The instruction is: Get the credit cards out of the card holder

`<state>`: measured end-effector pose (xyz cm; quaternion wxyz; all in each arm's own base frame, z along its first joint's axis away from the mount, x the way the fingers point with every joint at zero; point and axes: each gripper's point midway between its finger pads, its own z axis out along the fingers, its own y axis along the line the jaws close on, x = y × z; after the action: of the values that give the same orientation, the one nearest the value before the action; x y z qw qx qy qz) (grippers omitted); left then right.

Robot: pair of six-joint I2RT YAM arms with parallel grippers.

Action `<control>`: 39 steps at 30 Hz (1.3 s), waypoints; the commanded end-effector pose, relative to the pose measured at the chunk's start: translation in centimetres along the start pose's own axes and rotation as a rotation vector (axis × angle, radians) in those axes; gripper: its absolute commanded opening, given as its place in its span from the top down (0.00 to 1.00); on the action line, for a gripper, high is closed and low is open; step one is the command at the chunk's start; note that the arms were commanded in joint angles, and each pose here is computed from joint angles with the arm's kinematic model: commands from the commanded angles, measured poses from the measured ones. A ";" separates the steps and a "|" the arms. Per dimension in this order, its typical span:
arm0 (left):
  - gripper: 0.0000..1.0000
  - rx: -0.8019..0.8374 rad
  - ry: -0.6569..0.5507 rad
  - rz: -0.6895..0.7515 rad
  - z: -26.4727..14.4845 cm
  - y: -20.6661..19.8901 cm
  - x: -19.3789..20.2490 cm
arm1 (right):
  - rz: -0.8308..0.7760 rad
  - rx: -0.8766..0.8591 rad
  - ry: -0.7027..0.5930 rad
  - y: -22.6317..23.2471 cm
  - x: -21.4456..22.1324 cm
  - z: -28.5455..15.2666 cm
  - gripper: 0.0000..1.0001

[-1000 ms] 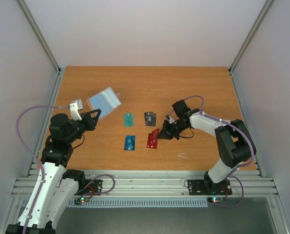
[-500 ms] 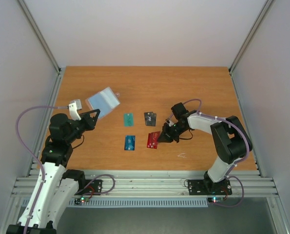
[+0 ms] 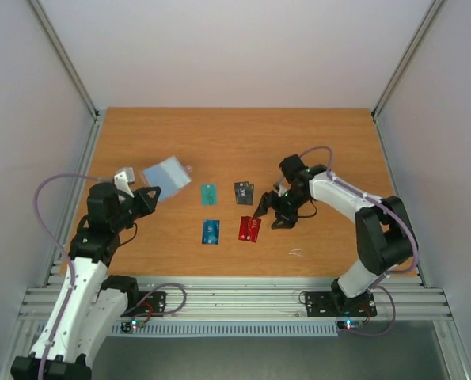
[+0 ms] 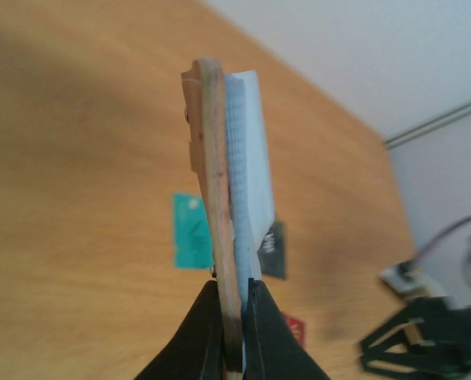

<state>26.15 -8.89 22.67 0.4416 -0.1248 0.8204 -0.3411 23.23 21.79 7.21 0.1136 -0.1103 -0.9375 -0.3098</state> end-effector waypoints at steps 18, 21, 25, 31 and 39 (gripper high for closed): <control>1.00 -0.537 0.699 -0.160 2.5 12.5 7.5 | -0.380 0.213 -0.302 3.2 -0.9 -12.8 0.11; 0.79 -0.561 0.705 -0.178 3.0 13.2 7.4 | -0.402 0.207 -0.336 3.1 -0.7 -13.7 0.06; 0.01 -0.699 0.650 -0.103 2.7 15.3 5.3 | -0.391 0.241 -0.452 2.0 -1.6 -16.3 0.01; 0.01 -0.867 0.383 0.161 -0.1 15.6 -2.2 | -0.287 0.188 -0.804 -1.1 -5.3 -23.7 0.01; 0.01 -0.574 -0.405 0.513 -4.0 7.1 -11.7 | -0.277 0.288 -1.305 -6.4 -11.6 -30.5 0.02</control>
<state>28.86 3.19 21.37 0.4431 -0.1196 0.8881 0.0257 33.34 1.00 22.92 -0.3756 -0.1284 -0.9091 -0.1262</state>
